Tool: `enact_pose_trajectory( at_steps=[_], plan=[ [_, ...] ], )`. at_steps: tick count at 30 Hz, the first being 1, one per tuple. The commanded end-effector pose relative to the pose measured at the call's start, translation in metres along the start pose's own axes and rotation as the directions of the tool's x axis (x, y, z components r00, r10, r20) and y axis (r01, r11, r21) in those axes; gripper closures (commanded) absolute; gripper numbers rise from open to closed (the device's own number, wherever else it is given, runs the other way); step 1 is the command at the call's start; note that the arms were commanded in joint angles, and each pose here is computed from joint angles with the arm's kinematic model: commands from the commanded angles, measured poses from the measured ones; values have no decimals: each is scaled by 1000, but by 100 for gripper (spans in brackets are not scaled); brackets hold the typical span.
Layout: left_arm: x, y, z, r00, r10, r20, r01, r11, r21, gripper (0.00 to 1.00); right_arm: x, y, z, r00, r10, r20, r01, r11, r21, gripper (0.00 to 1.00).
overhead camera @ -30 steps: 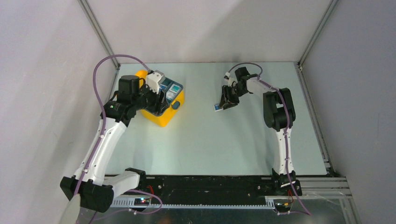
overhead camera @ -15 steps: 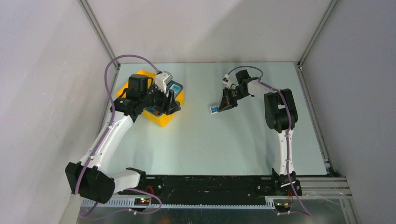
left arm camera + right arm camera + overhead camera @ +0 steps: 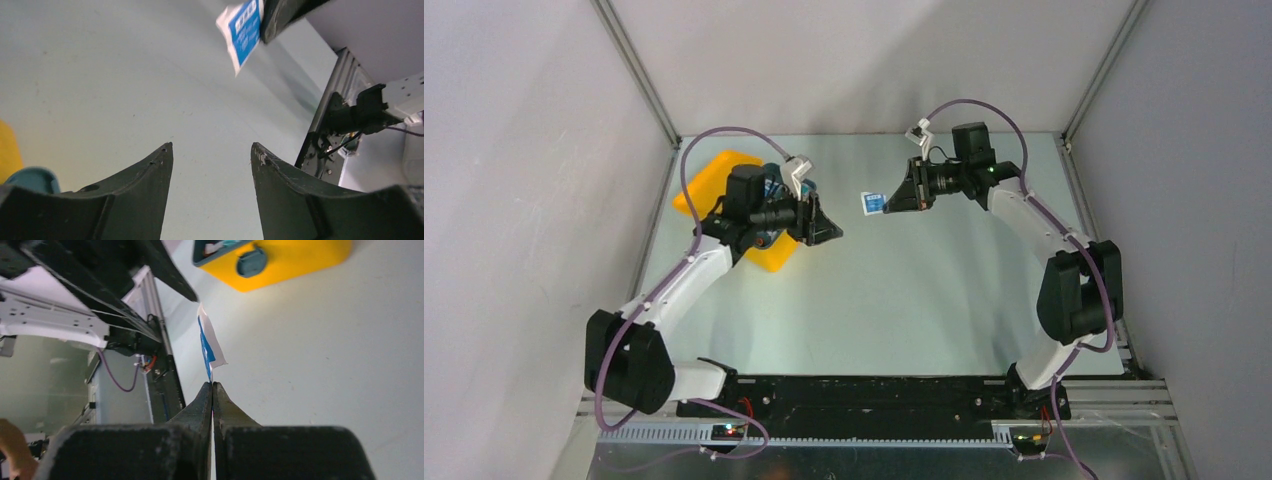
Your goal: Organize the medicine kit
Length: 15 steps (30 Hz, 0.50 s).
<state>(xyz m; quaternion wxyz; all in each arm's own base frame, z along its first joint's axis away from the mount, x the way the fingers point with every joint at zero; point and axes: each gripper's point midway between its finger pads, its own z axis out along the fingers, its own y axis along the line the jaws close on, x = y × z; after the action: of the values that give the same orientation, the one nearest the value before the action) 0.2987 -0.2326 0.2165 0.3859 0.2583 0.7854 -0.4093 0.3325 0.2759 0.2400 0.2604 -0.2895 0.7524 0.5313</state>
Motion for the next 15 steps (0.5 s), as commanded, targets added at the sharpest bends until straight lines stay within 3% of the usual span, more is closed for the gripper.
enact_pose_trajectory(
  at_steps=[1, 11, 15],
  plan=[
    [-38, -26, 11, 988, 43, 147, -64, 988, 138, 36, -1, 24, 8, 1000, -11, -2, 11, 995, -102, 100],
    [-37, -39, 20, 989, 26, 143, -53, 980, 189, 41, 6, 34, 20, 999, -3, -35, -2, 989, -146, 100],
    [-38, -37, 26, 992, -5, 124, -21, 978, 207, 54, 9, 39, 24, 999, -7, -46, 0, 988, -157, 100]
  ],
)
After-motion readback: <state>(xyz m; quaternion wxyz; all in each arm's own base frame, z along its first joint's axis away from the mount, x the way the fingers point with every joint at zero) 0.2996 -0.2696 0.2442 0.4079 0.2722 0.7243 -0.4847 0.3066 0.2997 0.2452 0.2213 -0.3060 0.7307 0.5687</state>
